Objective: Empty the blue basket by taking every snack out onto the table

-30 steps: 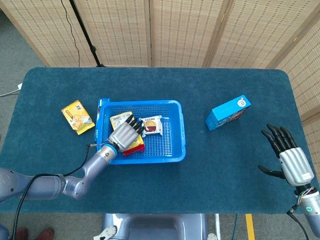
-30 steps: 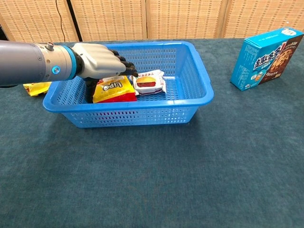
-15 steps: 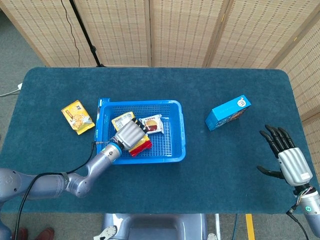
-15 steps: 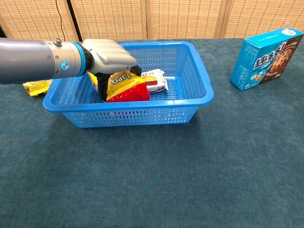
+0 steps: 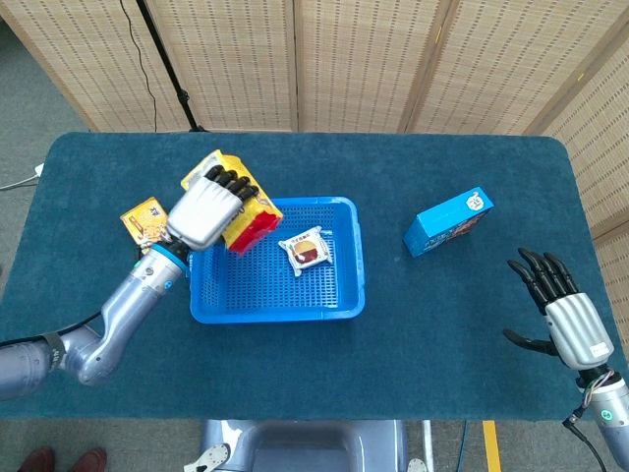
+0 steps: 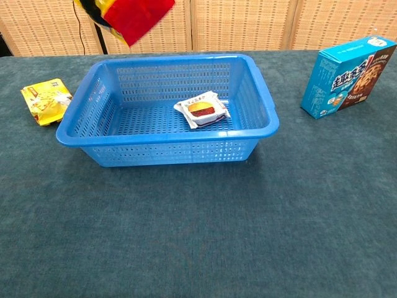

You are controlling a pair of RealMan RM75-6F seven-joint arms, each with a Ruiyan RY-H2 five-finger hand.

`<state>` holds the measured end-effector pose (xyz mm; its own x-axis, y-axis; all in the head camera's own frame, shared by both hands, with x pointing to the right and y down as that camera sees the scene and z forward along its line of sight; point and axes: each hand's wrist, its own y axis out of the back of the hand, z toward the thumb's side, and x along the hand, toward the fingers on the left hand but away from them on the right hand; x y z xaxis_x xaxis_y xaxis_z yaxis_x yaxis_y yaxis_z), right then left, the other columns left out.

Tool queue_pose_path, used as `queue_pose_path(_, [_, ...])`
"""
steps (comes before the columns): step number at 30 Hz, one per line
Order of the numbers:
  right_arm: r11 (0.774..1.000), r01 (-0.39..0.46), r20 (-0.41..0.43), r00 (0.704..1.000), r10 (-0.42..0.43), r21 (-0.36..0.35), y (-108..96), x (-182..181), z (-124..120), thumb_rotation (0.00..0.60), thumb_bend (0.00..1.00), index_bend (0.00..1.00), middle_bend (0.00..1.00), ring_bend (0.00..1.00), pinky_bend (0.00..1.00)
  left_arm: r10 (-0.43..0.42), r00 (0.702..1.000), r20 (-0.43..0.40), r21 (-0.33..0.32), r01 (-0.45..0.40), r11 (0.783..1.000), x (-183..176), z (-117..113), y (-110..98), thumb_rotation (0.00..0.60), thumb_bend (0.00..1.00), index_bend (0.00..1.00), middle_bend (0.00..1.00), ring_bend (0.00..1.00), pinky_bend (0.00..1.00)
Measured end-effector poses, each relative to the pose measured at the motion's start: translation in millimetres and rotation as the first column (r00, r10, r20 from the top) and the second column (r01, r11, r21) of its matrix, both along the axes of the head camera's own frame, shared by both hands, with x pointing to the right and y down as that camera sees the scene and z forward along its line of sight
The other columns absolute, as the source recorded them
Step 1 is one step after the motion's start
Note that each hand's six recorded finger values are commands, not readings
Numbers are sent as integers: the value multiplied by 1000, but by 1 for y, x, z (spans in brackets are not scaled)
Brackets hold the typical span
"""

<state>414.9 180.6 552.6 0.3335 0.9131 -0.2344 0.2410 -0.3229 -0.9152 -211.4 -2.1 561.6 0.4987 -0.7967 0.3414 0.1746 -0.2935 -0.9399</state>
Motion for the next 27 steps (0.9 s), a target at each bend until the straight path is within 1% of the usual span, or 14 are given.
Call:
queue_pose_path(4, [1000,12,4,1000,-12,-4,2,-3,0,600,0,18,0,0,22,-87,996,4,-14,87,996,-39,1,-6,600,375,722,582,523,566])
queue_pose_path(8, [1000,25,5,1000,-25,-11,5,-7,1,600,0,18,0,0,22,-172,984,41,-31,173,984,-81,14,-13,600,372,714,569,510,566])
queue_pose_path(9, [999,29,4,1000,-29,-14,5,-7,1,600,0,18,0,0,22,-199,978,57,-38,201,979,-95,19,-14,600,367,695,533,478,551])
queue_pose_path(11, [999,34,2,999,-34,-17,6,-9,2,600,0,18,0,0,22,-236,968,82,-47,240,970,-114,28,-17,600,326,530,343,304,438])
queue_pose_path(12, [999,35,2,999,-35,-18,6,-10,3,600,0,18,0,0,22,-258,961,100,-54,265,963,-127,35,-18,600,282,330,185,162,304])
queue_pose_path(13, [999,37,0,999,-37,-19,6,-10,3,600,0,18,0,0,22,-275,955,113,-62,283,957,-136,40,-19,600,228,145,62,51,160])
queue_pose_path(14, [999,38,-1,999,-38,-20,6,-11,4,600,0,18,0,0,22,-289,949,127,-73,300,951,-145,46,-19,600,193,57,13,10,86])
queue_pose_path(15, [999,38,-3,999,-39,-21,6,-11,4,600,0,18,0,0,22,-306,941,146,-93,321,942,-154,53,-18,600,155,2,0,0,25])
queue_pose_path(17, [999,39,-10,999,-40,-23,6,-11,5,600,0,18,0,0,22,-328,930,164,-144,351,925,-164,65,-13,600,101,0,0,0,0])
queue_pose_path(18, [999,39,-13,999,-40,-25,6,-11,6,600,0,18,0,0,22,-343,924,167,-188,371,909,-168,72,-8,600,88,0,0,0,0])
queue_pose_path(21, [999,40,-22,999,-40,-29,6,-10,8,600,0,19,0,0,22,-381,912,148,-276,408,870,-173,82,3,600,79,0,0,0,0])
queue_pose_path(22, [999,39,-24,999,-40,-31,5,-10,9,600,0,19,0,0,22,-390,910,139,-285,414,864,-174,82,5,600,79,0,0,0,0])
queue_pose_path(24, [999,40,-25,999,-41,-32,2,-10,9,600,0,20,0,0,22,-405,908,112,-287,419,861,-176,75,8,600,80,0,0,0,0])
queue_pose_path(27, [998,56,-27,998,-57,-25,-5,-13,8,600,0,20,0,0,22,-411,909,66,-261,413,872,-178,57,11,600,79,0,0,0,0])
